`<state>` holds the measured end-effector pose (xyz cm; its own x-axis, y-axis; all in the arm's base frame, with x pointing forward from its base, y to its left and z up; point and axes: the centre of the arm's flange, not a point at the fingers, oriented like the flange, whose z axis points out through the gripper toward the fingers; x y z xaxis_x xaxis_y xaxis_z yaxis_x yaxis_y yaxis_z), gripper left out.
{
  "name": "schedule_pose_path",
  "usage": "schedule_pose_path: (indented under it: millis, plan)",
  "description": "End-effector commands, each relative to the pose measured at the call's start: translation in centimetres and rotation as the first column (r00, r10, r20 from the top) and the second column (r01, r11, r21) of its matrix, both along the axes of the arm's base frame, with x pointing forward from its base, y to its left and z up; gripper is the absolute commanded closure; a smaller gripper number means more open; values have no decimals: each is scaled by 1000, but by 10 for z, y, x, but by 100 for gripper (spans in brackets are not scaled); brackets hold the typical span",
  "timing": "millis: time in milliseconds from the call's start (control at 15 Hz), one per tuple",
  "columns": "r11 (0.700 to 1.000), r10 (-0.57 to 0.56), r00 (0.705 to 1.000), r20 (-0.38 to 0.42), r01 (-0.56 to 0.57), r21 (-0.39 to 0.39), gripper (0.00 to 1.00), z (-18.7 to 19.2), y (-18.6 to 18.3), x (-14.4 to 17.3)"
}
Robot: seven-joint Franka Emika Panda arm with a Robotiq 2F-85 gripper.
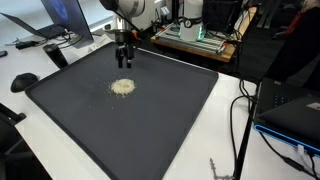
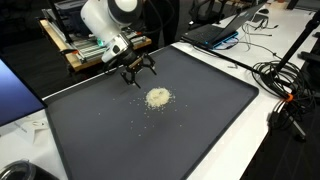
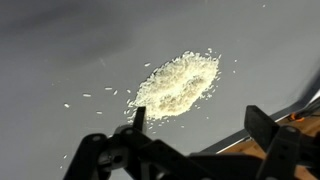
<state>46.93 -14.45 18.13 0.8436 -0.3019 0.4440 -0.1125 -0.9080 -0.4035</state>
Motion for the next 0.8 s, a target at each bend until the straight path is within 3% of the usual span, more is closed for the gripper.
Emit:
schedule_pose_path:
  millis: [0,200,400,600,733]
  plan:
    - [987,-30,999,-34,24,-160,0,21,42,-9]
    - [960,-62,995,-73,39,-276,0,37,64,-7]
    - [931,-160,982,-98,117,-345,0,41,79,-5]
    - [917,-285,950,-130,230,-326,0,39,70,-9]
    - [898,-375,912,-167,312,-311,0,36,56,-19]
